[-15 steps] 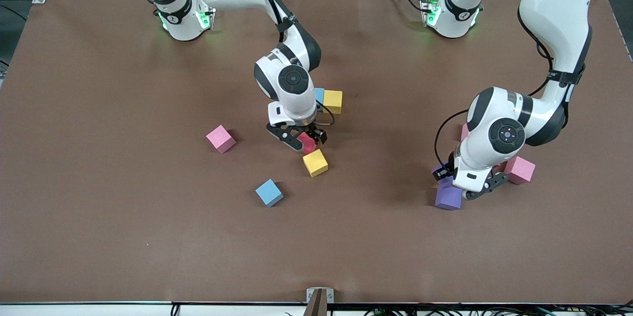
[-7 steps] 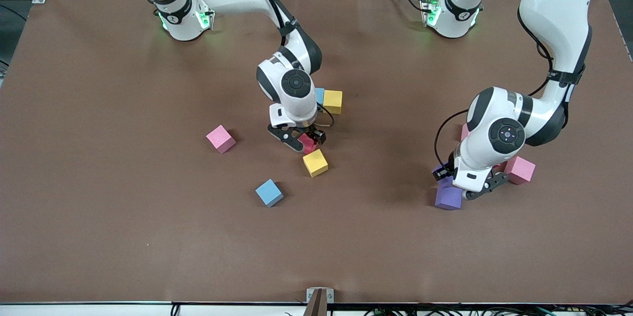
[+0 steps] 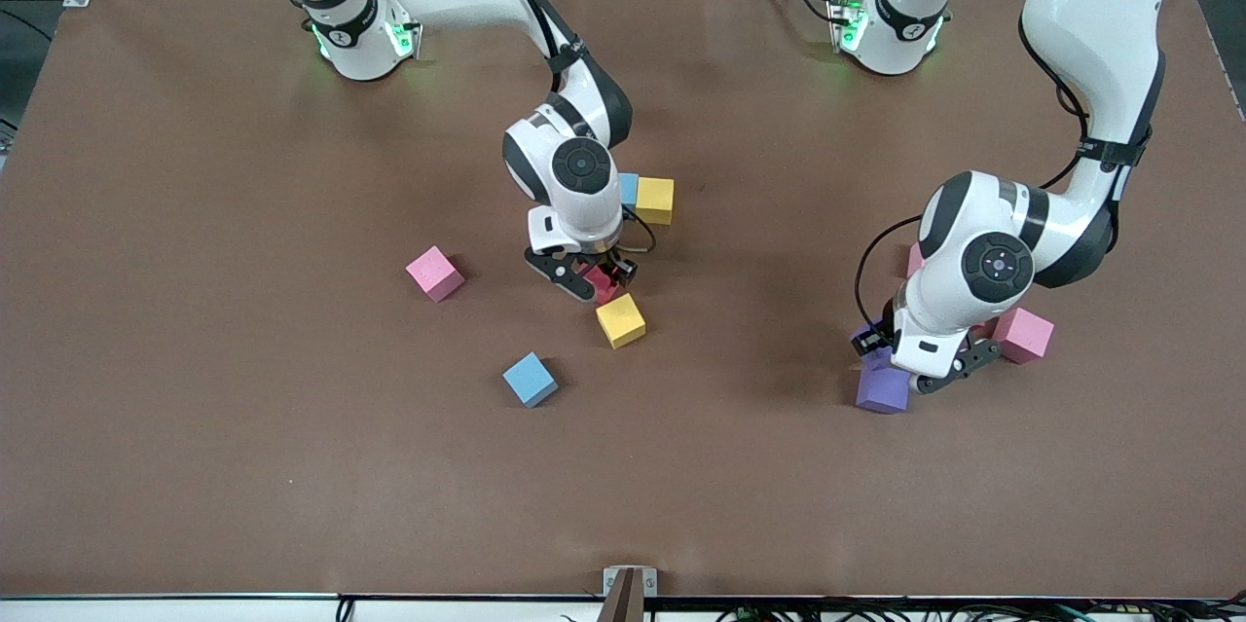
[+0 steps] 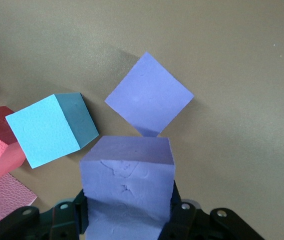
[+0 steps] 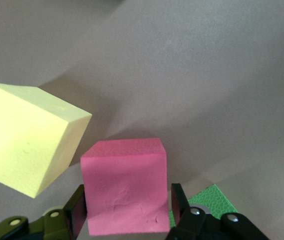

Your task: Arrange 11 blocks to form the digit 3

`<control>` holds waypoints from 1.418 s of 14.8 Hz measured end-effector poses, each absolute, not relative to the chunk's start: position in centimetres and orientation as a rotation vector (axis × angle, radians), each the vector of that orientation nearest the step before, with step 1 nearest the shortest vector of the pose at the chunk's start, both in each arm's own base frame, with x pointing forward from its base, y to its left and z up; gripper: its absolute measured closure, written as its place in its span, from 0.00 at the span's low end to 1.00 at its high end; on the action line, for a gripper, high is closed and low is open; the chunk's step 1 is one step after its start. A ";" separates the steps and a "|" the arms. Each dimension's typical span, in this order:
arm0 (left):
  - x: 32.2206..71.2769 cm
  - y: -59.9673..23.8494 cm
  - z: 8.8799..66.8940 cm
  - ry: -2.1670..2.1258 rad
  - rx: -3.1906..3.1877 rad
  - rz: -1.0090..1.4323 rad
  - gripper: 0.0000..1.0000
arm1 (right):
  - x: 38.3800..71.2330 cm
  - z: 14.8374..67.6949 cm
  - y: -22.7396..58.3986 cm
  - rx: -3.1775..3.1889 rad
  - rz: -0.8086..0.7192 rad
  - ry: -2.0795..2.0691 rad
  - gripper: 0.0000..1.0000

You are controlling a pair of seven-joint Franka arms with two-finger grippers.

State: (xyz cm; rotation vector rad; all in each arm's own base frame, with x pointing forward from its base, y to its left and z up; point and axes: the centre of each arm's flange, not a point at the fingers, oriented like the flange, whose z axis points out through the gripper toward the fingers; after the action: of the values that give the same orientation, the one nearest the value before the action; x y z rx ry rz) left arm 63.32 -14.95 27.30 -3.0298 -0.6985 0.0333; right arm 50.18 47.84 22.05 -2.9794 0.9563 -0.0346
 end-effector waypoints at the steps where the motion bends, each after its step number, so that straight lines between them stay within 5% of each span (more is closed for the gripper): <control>1: 63.3 -14.9 27.3 -0.698 -3.030 0.033 0.41 | 50.3 22.1 47.8 -2.976 -0.040 0.956 0.23; 5: 63.3 -14.9 27.3 -0.698 -3.029 0.036 0.41 | 50.7 21.7 47.4 -2.978 -0.045 0.958 0.19; 8: 63.3 -14.9 27.3 -0.698 -3.029 0.036 0.41 | 50.8 21.7 47.4 -2.998 -0.056 0.894 0.41; 11: 63.3 -14.9 27.2 -0.698 -3.029 0.037 0.41 | 50.9 21.8 47.5 -3.024 -0.066 0.780 0.46; 21: 63.3 -15.0 27.2 -0.698 -3.029 0.036 0.41 | 51.8 21.8 46.5 -3.126 -0.066 0.234 0.47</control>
State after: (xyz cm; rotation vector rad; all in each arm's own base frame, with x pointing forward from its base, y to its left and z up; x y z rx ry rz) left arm 63.27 -14.95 27.24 -3.0287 -0.6978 0.0365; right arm 51.84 46.48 21.80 -3.1260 0.2344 -0.0660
